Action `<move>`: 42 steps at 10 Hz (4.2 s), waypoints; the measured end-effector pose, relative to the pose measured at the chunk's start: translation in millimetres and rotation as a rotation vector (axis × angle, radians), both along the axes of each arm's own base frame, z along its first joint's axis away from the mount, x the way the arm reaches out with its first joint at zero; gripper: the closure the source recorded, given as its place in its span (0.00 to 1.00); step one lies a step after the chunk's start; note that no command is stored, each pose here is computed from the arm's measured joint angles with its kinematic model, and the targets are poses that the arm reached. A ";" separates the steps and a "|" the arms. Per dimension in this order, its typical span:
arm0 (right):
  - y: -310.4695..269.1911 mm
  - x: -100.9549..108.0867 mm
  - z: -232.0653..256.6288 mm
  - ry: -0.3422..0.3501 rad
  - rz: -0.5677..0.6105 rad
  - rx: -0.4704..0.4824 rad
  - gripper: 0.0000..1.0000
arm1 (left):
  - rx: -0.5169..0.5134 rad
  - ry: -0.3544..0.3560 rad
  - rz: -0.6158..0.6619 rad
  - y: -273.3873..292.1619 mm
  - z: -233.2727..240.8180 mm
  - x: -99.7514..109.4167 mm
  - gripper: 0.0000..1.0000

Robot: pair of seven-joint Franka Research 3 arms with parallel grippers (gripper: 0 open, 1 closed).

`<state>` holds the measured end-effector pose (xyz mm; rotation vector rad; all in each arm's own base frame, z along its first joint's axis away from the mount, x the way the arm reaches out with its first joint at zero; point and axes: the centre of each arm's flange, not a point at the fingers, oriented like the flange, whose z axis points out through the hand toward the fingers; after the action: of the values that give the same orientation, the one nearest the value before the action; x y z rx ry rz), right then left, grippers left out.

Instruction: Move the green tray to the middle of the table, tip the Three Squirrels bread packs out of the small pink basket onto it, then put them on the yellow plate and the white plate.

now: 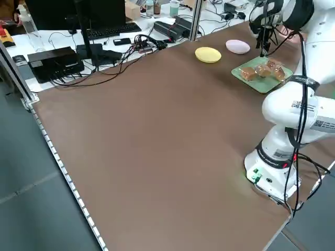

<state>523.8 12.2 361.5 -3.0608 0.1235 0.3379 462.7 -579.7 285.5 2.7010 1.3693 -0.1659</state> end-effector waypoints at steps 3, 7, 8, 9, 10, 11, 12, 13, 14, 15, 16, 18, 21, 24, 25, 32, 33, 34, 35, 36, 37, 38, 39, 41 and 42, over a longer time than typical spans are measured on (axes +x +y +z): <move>-2.3 -10.9 -17.9 0.026 0.039 -0.053 0.93 | 0.008 0.037 0.032 -4.9 -16.5 -10.1 0.00; -11.9 -17.9 -41.1 -0.030 0.071 -0.104 0.93 | 0.038 0.078 0.030 -11.6 -44.6 -30.6 0.00; -15.5 -15.8 -42.5 -0.049 0.066 -0.105 0.93 | 0.046 0.085 0.029 -11.6 -51.1 -33.7 0.00; -17.9 -14.3 -48.8 -0.053 0.057 -0.106 0.93 | 0.053 0.092 0.028 -11.1 -55.9 -36.9 0.00; -21.0 -13.5 -59.7 -0.042 0.037 -0.109 0.93 | 0.060 0.099 0.026 -10.8 -60.1 -40.9 0.00; -23.0 -13.3 -69.7 -0.028 0.021 -0.112 0.93 | 0.067 0.104 0.023 -10.7 -63.9 -44.6 0.00; -23.2 -13.5 -75.8 -0.018 0.011 -0.114 0.93 | 0.073 0.107 0.022 -10.5 -66.9 -47.2 0.00; -23.3 -13.9 -80.2 -0.009 0.006 -0.116 0.92 | 0.077 0.110 0.020 -10.9 -70.1 -49.6 0.00; -24.6 -14.2 -82.7 -0.004 0.003 -0.116 0.88 | 0.076 0.106 0.017 -12.9 -74.7 -52.2 0.00; -25.2 -14.1 -83.3 -0.003 0.002 -0.116 0.80 | 0.069 0.097 0.018 -14.7 -81.2 -53.1 0.00; -25.3 -11.6 -80.6 -0.010 0.001 -0.116 0.64 | 0.066 0.091 0.020 -14.9 -88.6 -52.9 0.00; -26.1 8.2 -51.3 -0.029 -0.002 -0.120 0.35 | 0.068 0.088 0.023 -14.0 -95.0 -52.1 0.00; -25.1 57.7 61.8 -0.107 -0.011 -0.128 0.04 | 0.062 0.077 0.032 -11.5 -92.4 -44.8 0.16; -26.6 72.8 195.5 -0.165 -0.039 -0.112 0.02 | 0.045 0.056 0.005 -10.6 -81.7 -35.0 0.42; -30.1 65.9 232.1 -0.156 -0.057 -0.082 0.02 | 0.035 0.040 -0.024 -10.1 -67.4 -30.2 0.48; -37.8 49.7 256.5 -0.139 -0.056 -0.052 0.02 | 0.121 0.189 -0.662 9.2 -16.9 -74.8 0.51; -36.7 46.5 256.7 -0.143 -0.055 -0.051 0.02 | 0.119 0.222 -0.755 13.2 -30.3 -89.9 0.51; -36.3 44.1 258.2 -0.146 -0.054 -0.050 0.02 | 0.117 0.255 -0.832 19.1 -39.6 -106.0 0.51; -35.4 42.8 258.8 -0.147 -0.052 -0.050 0.02 | 0.117 0.283 -0.888 26.8 -45.8 -119.4 0.51; -34.1 42.4 258.7 -0.147 -0.050 -0.049 0.02 | 0.120 0.303 -0.920 34.6 -50.4 -126.4 0.51; -31.2 42.5 258.3 -0.147 -0.044 -0.048 0.02 | 0.115 0.302 -0.929 39.6 -51.5 -124.3 0.51; -27.2 42.7 258.1 -0.148 -0.037 -0.047 0.02 | 0.100 0.272 -0.909 44.4 -50.0 -110.4 0.51; -25.1 42.7 257.9 -0.148 -0.034 -0.047 0.02 | 0.077 0.236 -0.879 56.4 -48.1 -84.5 0.51; -24.2 42.6 257.8 -0.148 -0.033 -0.043 0.02 | 0.043 0.179 -0.825 83.6 -46.6 -38.2 0.51; -24.1 42.6 257.7 -0.147 -0.033 -0.042 0.02 | 0.036 0.164 -0.810 88.1 -48.2 -27.0 0.51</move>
<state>566.4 -11.8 619.2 -3.1073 0.1753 0.1088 435.6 -491.7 237.3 3.1517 0.2180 -0.4288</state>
